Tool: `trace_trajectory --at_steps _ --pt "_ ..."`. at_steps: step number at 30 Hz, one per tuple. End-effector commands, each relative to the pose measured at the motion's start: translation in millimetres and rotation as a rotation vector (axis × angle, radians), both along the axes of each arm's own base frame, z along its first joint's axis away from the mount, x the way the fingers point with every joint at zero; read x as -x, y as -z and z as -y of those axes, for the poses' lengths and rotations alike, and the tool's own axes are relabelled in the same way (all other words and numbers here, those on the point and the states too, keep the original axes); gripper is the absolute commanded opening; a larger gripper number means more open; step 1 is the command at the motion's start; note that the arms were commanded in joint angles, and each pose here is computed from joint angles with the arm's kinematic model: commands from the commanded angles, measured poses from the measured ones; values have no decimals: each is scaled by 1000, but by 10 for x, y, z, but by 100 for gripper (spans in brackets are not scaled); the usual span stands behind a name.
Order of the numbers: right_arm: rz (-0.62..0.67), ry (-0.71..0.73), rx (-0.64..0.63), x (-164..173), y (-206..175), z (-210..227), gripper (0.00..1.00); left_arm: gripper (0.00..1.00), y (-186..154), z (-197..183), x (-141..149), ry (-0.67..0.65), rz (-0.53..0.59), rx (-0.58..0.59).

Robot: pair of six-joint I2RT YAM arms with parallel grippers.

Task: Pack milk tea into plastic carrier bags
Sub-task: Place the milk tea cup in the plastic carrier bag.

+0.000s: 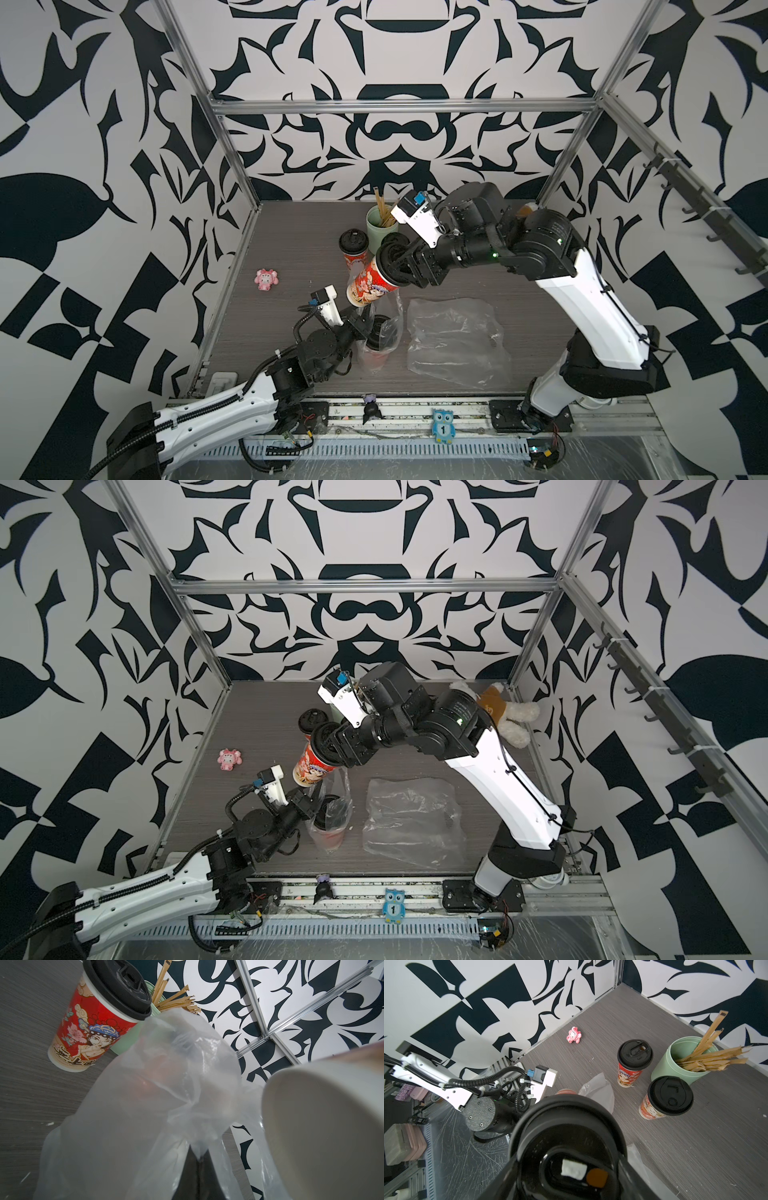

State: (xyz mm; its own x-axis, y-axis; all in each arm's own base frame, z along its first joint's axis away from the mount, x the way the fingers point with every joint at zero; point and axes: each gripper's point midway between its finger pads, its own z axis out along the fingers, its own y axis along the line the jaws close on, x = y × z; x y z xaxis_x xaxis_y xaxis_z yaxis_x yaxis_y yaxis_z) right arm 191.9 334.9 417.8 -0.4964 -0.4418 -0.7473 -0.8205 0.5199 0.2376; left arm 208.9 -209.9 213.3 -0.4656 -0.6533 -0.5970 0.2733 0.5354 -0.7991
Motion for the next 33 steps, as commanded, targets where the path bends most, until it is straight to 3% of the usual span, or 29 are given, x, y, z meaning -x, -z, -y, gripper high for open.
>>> trace_trajectory --at_steps 1,11,33 --pt "57 60 -19 -122 -67 9 36 0 72 -55 -1 -20 -11 -11" --pt "114 146 108 -418 212 3 35 0 101 -78 8 -24 -18 -19" --pt "25 81 183 -654 714 -463 29 0 134 -101 1 -36 -31 -25"
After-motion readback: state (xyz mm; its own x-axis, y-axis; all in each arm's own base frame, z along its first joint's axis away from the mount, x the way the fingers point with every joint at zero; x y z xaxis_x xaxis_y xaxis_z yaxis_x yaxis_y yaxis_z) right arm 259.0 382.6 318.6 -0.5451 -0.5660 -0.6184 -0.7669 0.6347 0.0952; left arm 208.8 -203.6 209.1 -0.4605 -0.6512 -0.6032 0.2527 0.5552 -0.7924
